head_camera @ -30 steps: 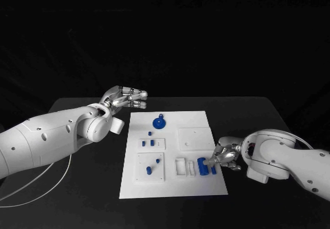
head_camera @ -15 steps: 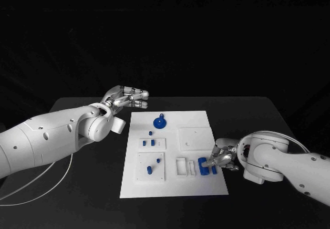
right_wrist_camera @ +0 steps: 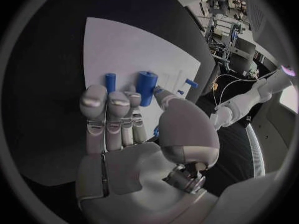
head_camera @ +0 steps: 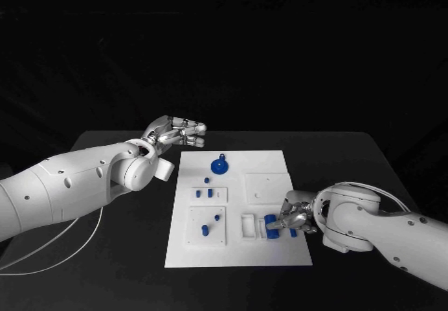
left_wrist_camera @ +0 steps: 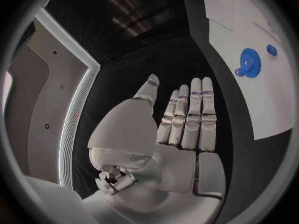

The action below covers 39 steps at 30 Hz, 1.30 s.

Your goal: Assemble the parts on the task board

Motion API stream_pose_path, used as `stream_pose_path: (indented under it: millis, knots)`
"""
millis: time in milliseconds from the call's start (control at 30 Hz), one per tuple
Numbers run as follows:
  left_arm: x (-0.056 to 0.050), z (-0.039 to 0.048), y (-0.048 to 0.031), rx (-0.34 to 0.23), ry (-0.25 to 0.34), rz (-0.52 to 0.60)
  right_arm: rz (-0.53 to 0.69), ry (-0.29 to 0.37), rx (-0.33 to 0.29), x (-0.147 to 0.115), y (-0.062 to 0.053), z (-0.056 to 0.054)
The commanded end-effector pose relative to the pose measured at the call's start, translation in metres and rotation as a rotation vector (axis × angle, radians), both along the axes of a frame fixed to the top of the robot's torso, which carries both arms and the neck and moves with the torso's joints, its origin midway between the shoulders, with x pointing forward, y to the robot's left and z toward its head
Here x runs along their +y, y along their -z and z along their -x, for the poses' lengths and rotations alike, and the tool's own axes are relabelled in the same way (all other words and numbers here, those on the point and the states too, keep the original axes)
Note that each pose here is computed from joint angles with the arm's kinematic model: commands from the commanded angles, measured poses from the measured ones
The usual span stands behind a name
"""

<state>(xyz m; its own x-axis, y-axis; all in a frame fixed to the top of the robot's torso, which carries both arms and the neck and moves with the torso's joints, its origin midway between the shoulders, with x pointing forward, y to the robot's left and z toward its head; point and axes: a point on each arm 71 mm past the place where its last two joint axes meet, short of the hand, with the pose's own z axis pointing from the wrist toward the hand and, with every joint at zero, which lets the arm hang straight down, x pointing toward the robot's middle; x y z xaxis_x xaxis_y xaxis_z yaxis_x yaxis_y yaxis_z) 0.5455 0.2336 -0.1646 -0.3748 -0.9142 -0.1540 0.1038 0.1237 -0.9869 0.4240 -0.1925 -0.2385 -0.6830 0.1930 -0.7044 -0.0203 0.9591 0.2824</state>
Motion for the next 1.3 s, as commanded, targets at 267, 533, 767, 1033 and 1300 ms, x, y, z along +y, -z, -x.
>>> stream_pose_path:
  millis: [267,533,767,1033,1300]
  knots:
    - [-0.004,0.0013,-0.0005,-0.001,0.030,0.006,0.032,-0.017,-0.009,0.006,0.011,0.001]
    - [-0.004,0.0012,-0.0005,0.000,0.031,0.006,0.031,-0.024,0.001,0.012,0.017,0.001]
    - [-0.005,0.0013,-0.0004,0.001,0.033,0.006,0.035,-0.024,0.009,0.014,0.021,0.002]
    - [-0.006,0.0014,-0.0003,0.001,0.037,0.005,0.035,-0.015,0.000,0.015,0.024,0.002]
    - [-0.006,0.0015,-0.0002,0.004,0.040,0.003,0.037,0.000,-0.022,0.014,0.026,0.002]
